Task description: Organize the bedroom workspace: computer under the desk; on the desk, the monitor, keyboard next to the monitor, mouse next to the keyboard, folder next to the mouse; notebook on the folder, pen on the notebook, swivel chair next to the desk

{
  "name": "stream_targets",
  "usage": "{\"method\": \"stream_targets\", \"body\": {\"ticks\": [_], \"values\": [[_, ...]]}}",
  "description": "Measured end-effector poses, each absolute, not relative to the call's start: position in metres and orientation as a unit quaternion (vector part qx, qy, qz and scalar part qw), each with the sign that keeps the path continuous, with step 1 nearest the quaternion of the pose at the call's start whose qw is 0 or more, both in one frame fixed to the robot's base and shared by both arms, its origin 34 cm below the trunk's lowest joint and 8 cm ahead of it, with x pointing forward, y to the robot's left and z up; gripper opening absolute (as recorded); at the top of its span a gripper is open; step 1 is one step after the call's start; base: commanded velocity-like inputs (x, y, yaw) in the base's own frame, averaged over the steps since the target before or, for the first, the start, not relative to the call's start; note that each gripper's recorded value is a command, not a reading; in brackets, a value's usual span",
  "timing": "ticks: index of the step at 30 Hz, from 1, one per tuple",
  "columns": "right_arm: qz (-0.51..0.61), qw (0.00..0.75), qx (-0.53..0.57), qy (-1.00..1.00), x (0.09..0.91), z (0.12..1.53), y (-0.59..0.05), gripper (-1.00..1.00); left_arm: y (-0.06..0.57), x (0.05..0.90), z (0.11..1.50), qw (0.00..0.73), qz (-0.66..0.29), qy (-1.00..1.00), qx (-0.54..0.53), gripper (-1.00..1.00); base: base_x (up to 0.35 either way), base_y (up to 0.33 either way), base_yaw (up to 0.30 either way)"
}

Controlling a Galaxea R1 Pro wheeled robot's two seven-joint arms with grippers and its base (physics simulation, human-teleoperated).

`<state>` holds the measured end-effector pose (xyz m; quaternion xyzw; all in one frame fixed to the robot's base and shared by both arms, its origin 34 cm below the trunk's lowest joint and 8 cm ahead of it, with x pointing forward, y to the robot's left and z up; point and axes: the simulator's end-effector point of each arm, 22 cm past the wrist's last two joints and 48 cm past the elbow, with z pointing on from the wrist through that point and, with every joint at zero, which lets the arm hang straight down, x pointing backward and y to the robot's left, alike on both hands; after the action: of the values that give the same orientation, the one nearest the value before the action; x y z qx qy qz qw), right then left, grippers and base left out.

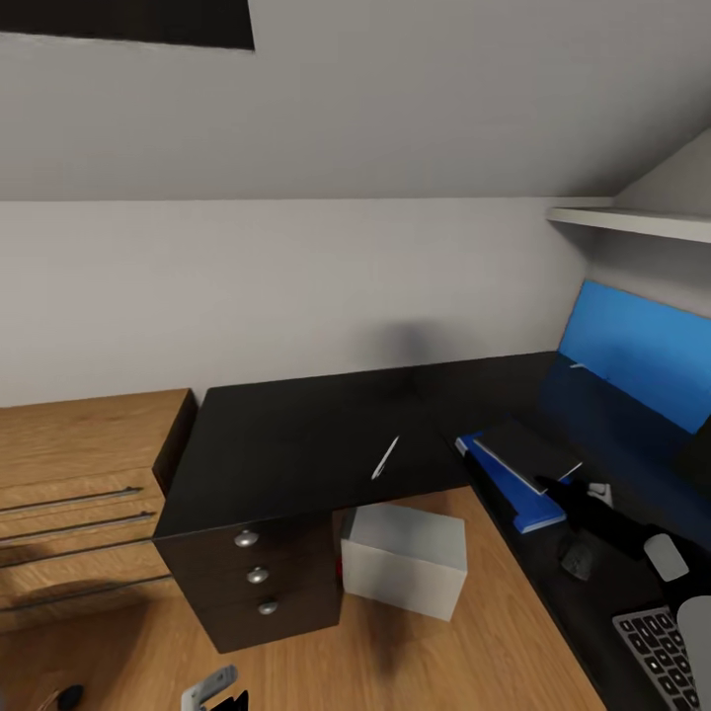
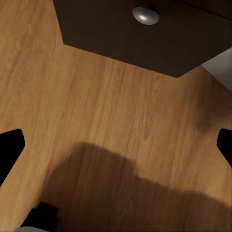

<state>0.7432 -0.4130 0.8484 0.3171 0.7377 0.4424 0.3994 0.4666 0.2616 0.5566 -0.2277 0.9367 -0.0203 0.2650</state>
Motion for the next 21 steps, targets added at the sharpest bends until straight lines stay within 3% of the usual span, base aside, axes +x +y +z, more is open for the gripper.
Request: {"method": "stream_targets", "body": {"ticks": [15, 21], "values": [[0.386, 0.396, 0.339, 0.762, 0.743, 0.825, -0.427, -1.00, 0.261, 0.467, 0.557, 0.265, -0.021, 0.937, -0.228, 1.00, 0.023, 0.000, 0.000], [0.374, 0.395, 0.343, 0.766, 0.742, 0.820, -0.430, -1.00, 0.261, 0.467, 0.557, 0.265, -0.021, 0.937, -0.227, 1.00, 0.156, 0.000, 0.000]]}}
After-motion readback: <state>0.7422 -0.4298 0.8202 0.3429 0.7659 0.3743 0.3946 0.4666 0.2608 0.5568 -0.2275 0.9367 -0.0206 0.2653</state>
